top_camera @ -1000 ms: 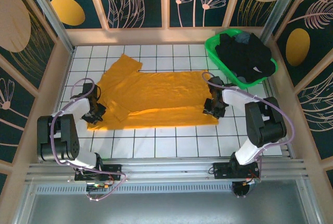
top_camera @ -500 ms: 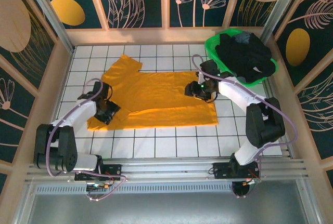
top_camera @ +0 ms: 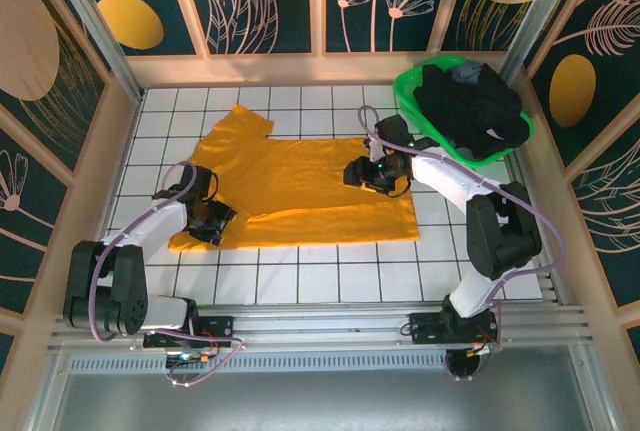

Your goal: Fold and stack the t-shirts

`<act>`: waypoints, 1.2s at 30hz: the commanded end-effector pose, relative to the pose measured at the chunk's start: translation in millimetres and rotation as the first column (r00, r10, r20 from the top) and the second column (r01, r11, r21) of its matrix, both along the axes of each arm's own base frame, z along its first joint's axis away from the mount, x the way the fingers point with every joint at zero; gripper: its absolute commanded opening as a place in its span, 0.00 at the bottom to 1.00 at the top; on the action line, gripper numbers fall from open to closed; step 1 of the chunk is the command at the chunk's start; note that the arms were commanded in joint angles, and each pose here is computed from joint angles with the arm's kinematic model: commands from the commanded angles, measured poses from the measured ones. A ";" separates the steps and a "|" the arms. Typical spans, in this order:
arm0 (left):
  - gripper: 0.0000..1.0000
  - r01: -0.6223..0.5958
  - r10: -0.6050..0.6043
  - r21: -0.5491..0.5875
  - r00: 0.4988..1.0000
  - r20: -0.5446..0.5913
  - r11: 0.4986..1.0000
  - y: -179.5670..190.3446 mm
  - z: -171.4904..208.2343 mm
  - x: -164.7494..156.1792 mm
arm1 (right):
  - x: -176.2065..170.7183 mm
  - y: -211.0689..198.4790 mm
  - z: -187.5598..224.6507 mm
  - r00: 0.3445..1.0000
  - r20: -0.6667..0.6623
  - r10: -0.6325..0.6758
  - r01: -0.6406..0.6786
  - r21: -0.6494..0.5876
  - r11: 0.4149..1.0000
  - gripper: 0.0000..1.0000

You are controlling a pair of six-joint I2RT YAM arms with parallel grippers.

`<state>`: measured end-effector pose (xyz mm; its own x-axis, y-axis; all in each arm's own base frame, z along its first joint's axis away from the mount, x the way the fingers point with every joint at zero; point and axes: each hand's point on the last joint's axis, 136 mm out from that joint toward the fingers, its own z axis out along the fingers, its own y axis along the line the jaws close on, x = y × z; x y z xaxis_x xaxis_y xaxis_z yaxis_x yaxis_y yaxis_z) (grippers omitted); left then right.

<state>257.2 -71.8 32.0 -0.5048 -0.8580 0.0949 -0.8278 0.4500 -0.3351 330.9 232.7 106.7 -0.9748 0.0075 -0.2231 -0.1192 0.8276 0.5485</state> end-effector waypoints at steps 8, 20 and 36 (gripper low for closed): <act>0.39 0.014 -0.014 -0.032 1.000 -0.013 0.999 -12.0 -8.7 9.1 | 6.2 7.2 2.8 1.000 0.006 0.006 -0.006 0.015 1.000 0.57; 0.00 0.147 -0.148 0.033 0.988 0.045 0.989 -32.9 10.0 50.3 | 10.3 -0.2 2.8 1.000 0.010 -0.014 0.014 -0.006 1.000 0.55; 0.00 0.430 -0.437 0.215 0.899 -0.017 0.877 -58.9 -0.2 94.3 | 9.6 -6.6 3.3 1.000 -0.003 -0.029 0.029 0.004 1.000 0.54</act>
<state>353.8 -132.0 34.7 -0.7909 -0.6075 -0.0734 -0.5716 0.7763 -0.2659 335.7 226.8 102.6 -0.9763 0.0249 -0.2149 -0.0984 0.8335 0.5437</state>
